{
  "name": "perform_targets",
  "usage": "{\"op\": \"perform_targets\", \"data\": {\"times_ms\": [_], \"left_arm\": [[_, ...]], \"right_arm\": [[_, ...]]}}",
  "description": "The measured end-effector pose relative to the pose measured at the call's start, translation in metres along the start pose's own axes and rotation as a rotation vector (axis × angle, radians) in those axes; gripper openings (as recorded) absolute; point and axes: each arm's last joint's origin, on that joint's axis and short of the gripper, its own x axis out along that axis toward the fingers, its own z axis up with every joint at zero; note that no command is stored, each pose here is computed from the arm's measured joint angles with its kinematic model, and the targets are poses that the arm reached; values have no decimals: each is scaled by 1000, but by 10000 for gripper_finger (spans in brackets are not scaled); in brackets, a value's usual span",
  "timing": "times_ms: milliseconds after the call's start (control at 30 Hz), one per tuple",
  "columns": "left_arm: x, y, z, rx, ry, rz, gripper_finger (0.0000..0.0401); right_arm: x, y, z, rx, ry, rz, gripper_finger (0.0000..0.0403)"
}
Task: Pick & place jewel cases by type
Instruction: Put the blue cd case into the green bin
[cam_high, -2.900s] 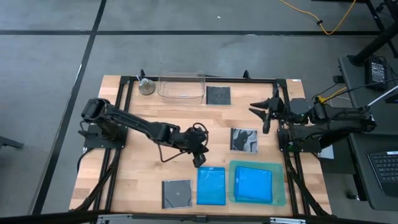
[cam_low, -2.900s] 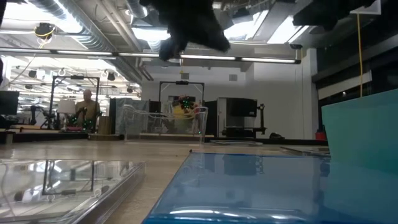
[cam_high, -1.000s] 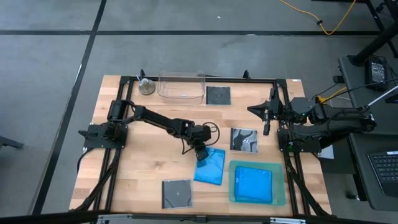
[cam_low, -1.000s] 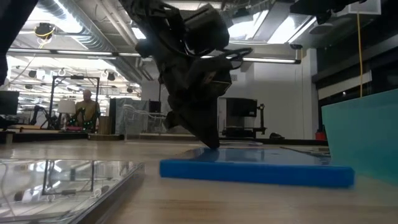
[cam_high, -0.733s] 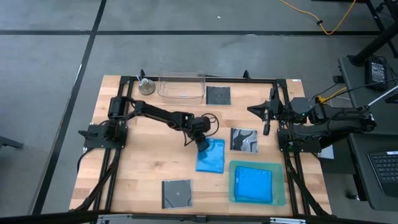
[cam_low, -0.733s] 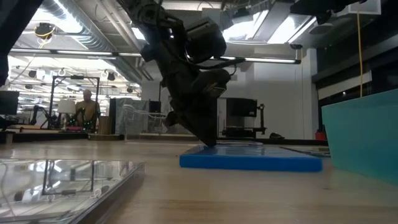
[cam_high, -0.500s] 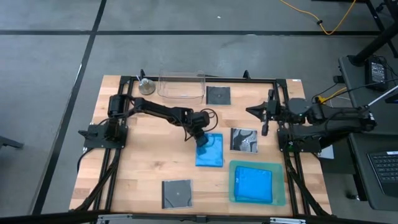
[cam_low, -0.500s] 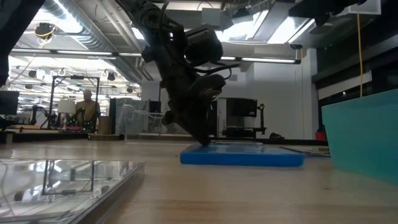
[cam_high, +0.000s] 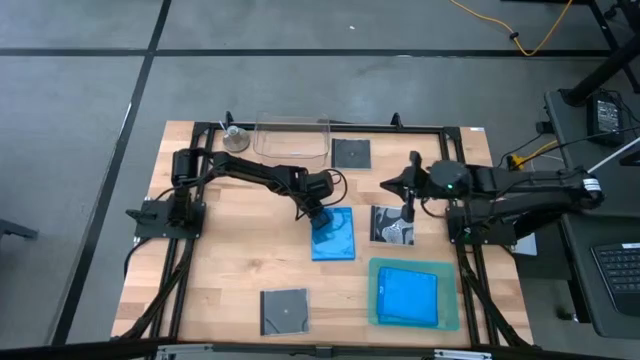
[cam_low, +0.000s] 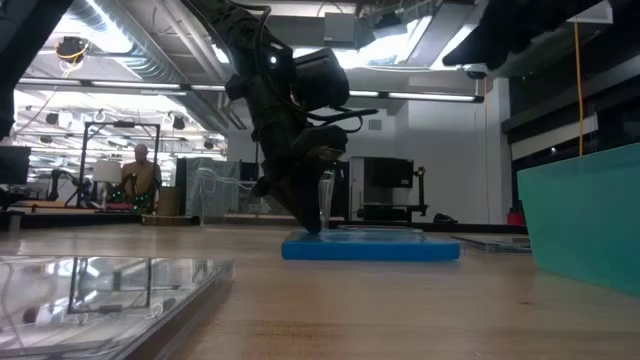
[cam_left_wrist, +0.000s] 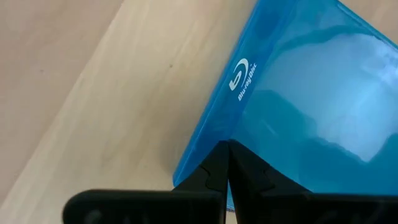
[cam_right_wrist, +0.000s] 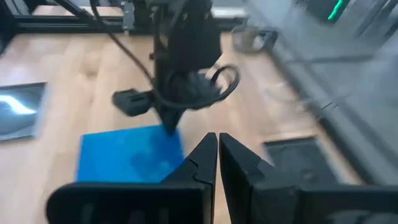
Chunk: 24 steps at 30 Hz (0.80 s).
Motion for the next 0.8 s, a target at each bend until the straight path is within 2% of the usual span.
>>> {"op": "perform_targets", "data": {"times_ms": [167, 400, 533, 633, 800], "left_arm": [[-8, 8, -3, 9, 3, 27, 1], [-35, 9, -3, 30, -49, 54, 1], [-64, 5, 1, 33, -128, 40, 3], [-84, 1, 0, 16, -175, 27, 4], [-121, -5, -6, -29, -268, 30, 5]], "right_arm": [[19, -13, -6, 151, 91, 122, 23], [41, -30, -16, 331, 201, 198, 23], [52, -37, -21, 442, 252, 249, 23], [60, -38, -23, 460, 266, 289, 24], [74, -40, -26, 515, 278, 291, 24]]}}
